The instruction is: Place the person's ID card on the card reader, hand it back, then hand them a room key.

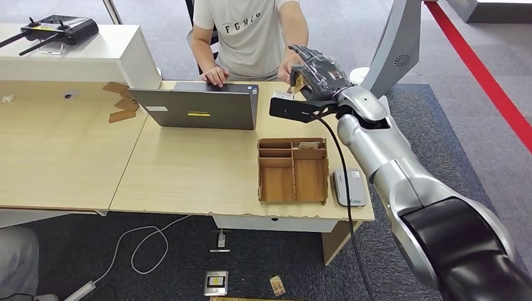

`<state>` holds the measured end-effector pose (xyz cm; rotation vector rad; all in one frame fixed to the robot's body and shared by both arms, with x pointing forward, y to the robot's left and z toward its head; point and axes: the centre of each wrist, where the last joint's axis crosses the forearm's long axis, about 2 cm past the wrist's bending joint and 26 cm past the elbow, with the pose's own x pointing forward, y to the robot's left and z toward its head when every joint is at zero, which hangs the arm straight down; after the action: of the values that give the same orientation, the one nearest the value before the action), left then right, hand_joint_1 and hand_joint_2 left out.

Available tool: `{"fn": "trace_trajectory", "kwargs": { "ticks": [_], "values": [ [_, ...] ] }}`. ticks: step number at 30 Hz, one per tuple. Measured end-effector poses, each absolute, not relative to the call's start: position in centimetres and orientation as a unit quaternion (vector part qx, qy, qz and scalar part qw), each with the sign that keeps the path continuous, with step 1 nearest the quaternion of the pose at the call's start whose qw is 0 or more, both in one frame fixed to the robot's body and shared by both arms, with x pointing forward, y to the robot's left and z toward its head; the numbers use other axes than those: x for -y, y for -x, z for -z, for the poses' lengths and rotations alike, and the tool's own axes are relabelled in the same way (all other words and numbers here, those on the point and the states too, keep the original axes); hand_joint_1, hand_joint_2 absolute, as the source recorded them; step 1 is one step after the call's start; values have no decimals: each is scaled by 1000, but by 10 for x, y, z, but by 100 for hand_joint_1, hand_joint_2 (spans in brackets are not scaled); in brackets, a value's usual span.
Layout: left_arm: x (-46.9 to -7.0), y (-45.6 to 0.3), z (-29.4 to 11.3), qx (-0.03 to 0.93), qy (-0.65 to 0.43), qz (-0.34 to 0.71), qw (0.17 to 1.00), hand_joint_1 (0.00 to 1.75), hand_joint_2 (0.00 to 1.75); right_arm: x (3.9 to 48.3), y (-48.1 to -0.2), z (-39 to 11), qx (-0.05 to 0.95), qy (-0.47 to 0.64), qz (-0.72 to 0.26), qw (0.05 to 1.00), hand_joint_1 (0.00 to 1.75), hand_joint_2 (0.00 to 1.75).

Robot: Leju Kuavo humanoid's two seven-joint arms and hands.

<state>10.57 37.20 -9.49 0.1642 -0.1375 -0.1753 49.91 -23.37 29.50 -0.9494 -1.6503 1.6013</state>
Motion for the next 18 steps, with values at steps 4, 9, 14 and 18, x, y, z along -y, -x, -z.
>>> {"fn": "trace_trajectory", "kwargs": {
  "ticks": [4, 9, 14, 18],
  "values": [
    [-372, -105, 95, 68, -82, 87, 990, 0, 0, 235, -499, -293, 624, 363, -611, 325, 87, 175],
    [-372, -105, 95, 68, -82, 87, 990, 0, 0, 235, -499, -291, 624, 368, -611, 320, 0, 0],
    [-372, -105, 95, 68, -82, 84, 991, 0, 0, 235, -498, -289, 618, 369, -617, 318, 0, 0],
    [-372, -105, 95, 68, -82, 81, 991, 0, 0, 236, -498, -288, 613, 369, -623, 317, 0, 0]
  ]
}}
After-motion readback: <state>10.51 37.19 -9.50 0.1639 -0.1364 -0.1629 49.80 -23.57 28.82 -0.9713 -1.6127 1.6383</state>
